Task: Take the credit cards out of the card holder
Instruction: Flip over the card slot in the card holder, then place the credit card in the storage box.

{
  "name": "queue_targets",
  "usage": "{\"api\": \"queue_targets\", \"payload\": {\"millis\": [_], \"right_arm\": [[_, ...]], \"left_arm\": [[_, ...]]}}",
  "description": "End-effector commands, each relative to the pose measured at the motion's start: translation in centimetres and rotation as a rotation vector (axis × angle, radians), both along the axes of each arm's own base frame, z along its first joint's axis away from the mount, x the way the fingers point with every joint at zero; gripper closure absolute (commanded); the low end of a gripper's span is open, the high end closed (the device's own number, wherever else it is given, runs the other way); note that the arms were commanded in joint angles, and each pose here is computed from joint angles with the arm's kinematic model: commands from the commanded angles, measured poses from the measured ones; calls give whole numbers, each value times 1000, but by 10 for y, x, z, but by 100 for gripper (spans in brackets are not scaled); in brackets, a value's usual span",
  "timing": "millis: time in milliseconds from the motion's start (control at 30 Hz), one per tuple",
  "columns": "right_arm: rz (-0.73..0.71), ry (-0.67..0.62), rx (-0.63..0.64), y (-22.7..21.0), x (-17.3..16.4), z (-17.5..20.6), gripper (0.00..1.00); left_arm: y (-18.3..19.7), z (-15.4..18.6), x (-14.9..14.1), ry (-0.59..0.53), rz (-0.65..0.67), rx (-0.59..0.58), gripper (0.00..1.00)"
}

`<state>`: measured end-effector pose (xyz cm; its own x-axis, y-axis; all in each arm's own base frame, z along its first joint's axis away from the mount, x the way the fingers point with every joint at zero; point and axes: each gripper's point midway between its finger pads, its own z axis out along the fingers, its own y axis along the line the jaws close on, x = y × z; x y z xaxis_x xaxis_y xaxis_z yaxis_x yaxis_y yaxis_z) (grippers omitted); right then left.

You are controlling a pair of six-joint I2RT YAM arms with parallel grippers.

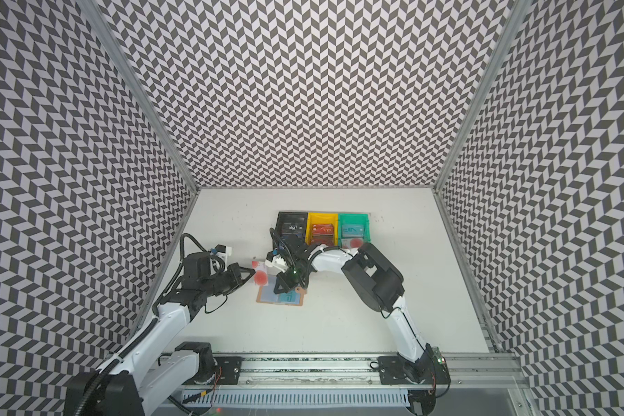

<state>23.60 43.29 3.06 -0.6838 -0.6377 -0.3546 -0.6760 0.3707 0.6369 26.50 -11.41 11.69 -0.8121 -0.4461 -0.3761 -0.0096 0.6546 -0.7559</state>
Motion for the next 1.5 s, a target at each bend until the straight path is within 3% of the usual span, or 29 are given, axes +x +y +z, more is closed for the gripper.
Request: {"api": "queue_targets", "payload": {"millis": [0,167,233,333,433,600,833,1233,1467], "right_arm": [[10,-28,47,4,1,14,100],[-17,-40,124,-12,12,53,96],[-31,-27,169,-24,17,71,89],[-26,19,254,-42,20,97,68],[6,61,329,-51,16,115,63],[33,100,381,-53,12,120,63],[34,143,399,-50,10,111,66],[42,155,427,-42,13,113,68],[54,158,459,-34,15,119,74]], "left_arm": [[-1,12,3,-35,-18,-8,100],[-11,10,0,-40,-63,-80,100],[-16,11,-1,-46,-85,-108,100],[-24,16,-1,-71,-120,-175,100],[-33,25,-2,-112,-164,-261,100],[-42,39,-7,-162,-215,-360,100],[-45,52,-7,-217,-222,-405,100],[-57,47,-7,-202,-253,-413,100],[-58,42,-8,-188,-253,-409,100]]}}
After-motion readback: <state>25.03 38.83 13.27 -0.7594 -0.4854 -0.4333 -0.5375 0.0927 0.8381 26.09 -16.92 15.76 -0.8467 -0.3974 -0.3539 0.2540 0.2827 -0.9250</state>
